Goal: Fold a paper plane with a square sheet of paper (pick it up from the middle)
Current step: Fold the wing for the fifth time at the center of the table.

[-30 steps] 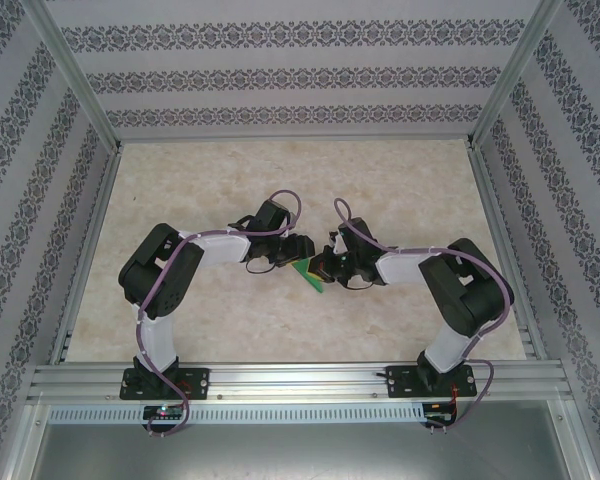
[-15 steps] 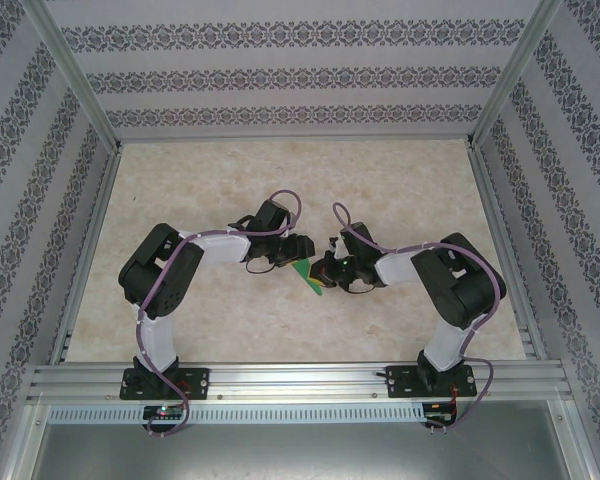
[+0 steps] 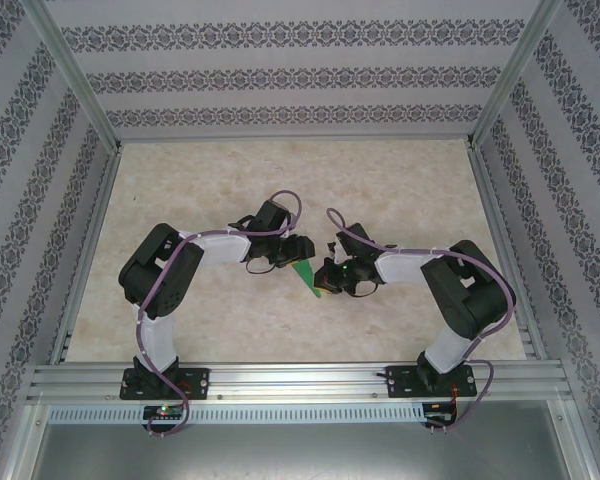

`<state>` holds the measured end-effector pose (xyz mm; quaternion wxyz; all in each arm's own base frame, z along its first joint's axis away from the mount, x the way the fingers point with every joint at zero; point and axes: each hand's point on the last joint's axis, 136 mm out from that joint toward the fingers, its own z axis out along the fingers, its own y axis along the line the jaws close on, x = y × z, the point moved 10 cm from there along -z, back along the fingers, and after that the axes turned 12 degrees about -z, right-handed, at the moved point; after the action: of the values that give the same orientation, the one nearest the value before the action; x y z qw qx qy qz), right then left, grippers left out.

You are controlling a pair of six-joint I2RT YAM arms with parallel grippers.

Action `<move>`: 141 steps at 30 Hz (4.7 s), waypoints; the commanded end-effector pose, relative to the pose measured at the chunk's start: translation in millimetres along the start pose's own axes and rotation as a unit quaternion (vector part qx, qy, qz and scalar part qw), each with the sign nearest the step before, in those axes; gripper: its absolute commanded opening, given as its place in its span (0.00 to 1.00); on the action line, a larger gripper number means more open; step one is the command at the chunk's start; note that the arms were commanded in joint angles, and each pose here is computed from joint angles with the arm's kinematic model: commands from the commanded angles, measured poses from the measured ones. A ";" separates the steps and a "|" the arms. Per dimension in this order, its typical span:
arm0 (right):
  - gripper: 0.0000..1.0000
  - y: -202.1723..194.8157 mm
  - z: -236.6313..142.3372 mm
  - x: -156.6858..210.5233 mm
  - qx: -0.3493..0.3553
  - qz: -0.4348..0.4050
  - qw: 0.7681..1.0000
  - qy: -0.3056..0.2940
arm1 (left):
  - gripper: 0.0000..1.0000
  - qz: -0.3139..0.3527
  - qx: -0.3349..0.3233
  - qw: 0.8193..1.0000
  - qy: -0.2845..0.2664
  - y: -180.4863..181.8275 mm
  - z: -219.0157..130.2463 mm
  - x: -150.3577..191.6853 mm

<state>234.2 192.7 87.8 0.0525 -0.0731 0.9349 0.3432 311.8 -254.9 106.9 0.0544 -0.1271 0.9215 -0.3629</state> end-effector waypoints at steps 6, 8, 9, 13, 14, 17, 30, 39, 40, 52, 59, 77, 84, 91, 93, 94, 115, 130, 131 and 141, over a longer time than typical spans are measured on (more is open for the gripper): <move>0.05 -17.1 5.3 36.0 0.072 0.021 0.994 0.083 | 0.53 -0.028 -0.063 0.998 0.002 27.0 8.1 0.6; 0.05 -14.0 4.6 37.4 0.068 0.016 0.994 0.087 | 0.53 -0.029 -0.066 0.997 0.002 28.1 8.3 0.7; 0.05 -11.9 4.5 38.2 0.063 0.009 0.994 0.087 | 0.53 -0.029 -0.067 0.997 0.002 28.2 8.3 0.5; 0.05 -8.1 2.6 42.6 0.049 -0.001 0.995 0.089 | 0.52 -0.029 -0.070 0.997 0.002 28.1 8.2 0.4; 0.05 -8.5 1.8 43.5 0.050 -0.001 0.995 0.088 | 0.52 -0.029 -0.070 0.997 0.002 28.2 8.6 0.6; 0.05 -8.3 -0.1 48.6 0.050 -0.004 0.995 0.091 | 0.52 -0.030 -0.074 0.997 0.003 29.5 8.6 0.8; 0.06 -2.5 -7.6 50.1 0.089 -0.021 0.992 0.091 | 0.52 -0.024 -0.071 0.997 0.014 29.5 11.4 2.9; 0.06 34.1 -32.8 20.7 0.033 -0.028 0.999 -0.017 | 0.52 -0.017 -0.069 0.997 0.023 30.6 13.7 5.7; 0.07 37.6 -34.1 17.2 0.024 -0.028 0.999 -0.029 | 0.52 -0.016 -0.070 0.997 0.023 30.6 13.6 5.9; 0.05 34.3 3.2 -15.8 -0.041 0.023 0.996 -0.077 | 0.52 -0.014 -0.067 0.997 0.026 29.0 14.7 5.9; 0.04 10.9 16.4 -0.7 0.014 0.037 0.999 -0.021 | 0.51 -0.016 -0.071 0.997 0.023 30.6 13.9 6.6; 0.06 -15.6 10.4 54.3 0.035 0.042 0.996 0.068 | 0.51 -0.023 -0.086 0.996 0.014 33.9 13.0 6.1; 0.06 -19.7 9.9 67.1 0.040 0.043 0.995 0.086 | 0.51 -0.027 -0.087 0.996 0.015 36.3 13.2 7.6; 0.06 -25.8 7.6 78.4 0.046 0.050 0.993 0.092 | 0.51 -0.025 -0.090 0.995 0.017 36.5 12.9 8.1; 0.06 -25.9 6.6 79.0 0.046 0.051 0.994 0.090 | 0.51 -0.025 -0.088 0.996 0.017 36.1 13.0 7.9; 0.06 -25.3 5.8 79.4 0.044 0.050 0.994 0.090 | 0.51 -0.024 -0.088 0.996 0.018 36.0 13.0 8.0; 0.07 32.7 -4.3 -11.9 -0.046 0.017 0.996 -0.074 | 0.51 -0.019 -0.081 0.996 0.024 33.8 14.8 10.4; 0.04 -35.3 24.3 40.6 0.045 0.076 0.996 0.013 | 0.54 0.037 0.018 0.999 0.006 -6.7 -5.3 1.8; 0.03 -34.8 24.1 40.1 0.045 0.074 0.996 0.013 | 0.55 0.046 0.035 0.998 0.000 -15.6 -11.4 -0.6; 0.03 -32.3 28.2 32.0 0.044 0.068 0.997 0.016 | 0.54 0.048 0.092 0.994 -0.034 -31.1 -41.8 4.5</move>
<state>230.3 203.1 78.5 0.0854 -0.0387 0.9159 0.3904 308.6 -256.3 153.1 0.0949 -0.0838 0.8992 -0.4188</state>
